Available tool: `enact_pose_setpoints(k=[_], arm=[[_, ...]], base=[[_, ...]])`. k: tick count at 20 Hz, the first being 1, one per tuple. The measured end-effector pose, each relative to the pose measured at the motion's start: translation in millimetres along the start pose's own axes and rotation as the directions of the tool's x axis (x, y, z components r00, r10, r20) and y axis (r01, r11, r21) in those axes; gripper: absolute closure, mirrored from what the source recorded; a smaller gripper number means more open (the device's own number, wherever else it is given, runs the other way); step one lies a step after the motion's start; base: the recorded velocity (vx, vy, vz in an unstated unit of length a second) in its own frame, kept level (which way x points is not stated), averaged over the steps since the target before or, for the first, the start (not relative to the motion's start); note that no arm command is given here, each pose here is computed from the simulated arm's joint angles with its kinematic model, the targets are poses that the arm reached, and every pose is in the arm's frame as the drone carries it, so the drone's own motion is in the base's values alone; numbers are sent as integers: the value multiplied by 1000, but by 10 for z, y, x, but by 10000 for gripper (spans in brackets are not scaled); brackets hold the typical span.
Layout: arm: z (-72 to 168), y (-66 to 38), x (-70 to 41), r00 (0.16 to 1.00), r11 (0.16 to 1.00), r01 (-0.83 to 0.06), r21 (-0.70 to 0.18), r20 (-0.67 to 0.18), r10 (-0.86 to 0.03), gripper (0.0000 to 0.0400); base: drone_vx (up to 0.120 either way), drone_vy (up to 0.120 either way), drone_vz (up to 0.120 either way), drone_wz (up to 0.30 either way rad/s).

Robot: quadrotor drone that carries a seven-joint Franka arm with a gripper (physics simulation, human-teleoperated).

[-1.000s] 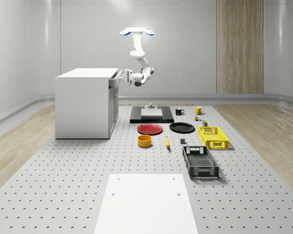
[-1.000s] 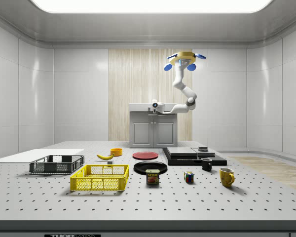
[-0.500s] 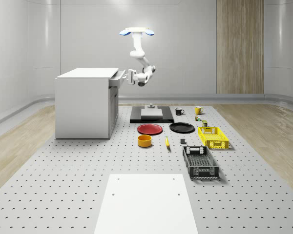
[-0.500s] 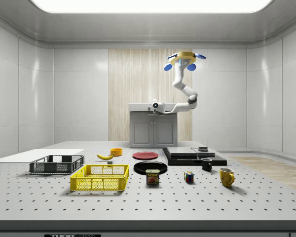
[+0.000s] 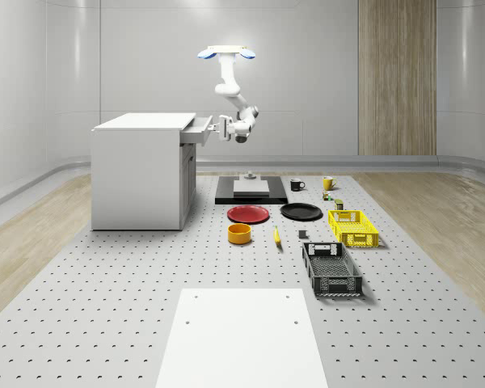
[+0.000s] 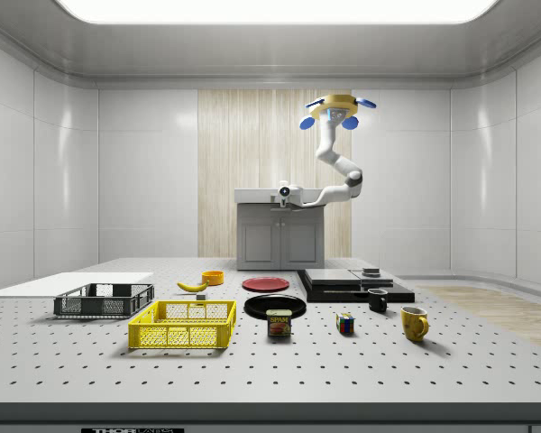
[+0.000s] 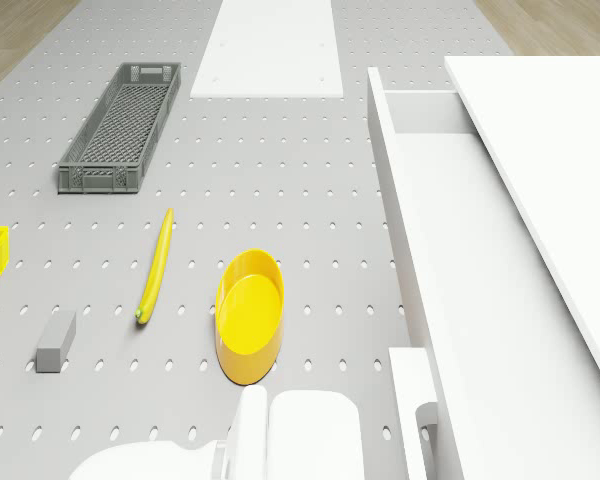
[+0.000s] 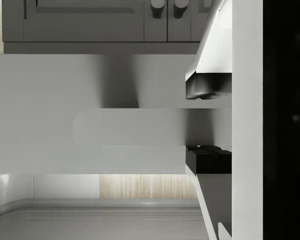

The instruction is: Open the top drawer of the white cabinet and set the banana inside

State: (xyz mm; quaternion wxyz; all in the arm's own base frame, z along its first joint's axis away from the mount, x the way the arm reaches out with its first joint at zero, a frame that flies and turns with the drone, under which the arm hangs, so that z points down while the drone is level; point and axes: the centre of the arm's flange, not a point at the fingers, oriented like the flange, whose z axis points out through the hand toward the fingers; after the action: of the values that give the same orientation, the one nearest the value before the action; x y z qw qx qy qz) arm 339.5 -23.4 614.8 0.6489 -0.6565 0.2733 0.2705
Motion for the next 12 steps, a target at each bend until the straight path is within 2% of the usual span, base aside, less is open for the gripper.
enact_pose_setpoints(k=[1,2,3,5,9,10,11,12], arm=[[-41,43,88,999,999,33,-1,-1,-33,228],[-103,90,154,1000,1000,15,-22,-19,-16,128],[-196,69,92,1000,1000,-1,-26,-25,0,161],[-307,52,67,1000,1000,2,-16,-15,-2,213],[-533,30,37,1000,1000,4,-4,-3,-4,265],[-586,26,32,1000,1000,5,-2,-1,-5,207],[-632,22,28,1000,1000,5,0,0,-5,161],[-673,18,25,1000,1000,5,1,1,-5,125]], base=[[0,0,0,0],[0,0,0,0],[0,0,0,0],[0,0,0,0],[0,0,0,0],[0,0,0,0],[0,0,0,0],[0,120,0,0]])
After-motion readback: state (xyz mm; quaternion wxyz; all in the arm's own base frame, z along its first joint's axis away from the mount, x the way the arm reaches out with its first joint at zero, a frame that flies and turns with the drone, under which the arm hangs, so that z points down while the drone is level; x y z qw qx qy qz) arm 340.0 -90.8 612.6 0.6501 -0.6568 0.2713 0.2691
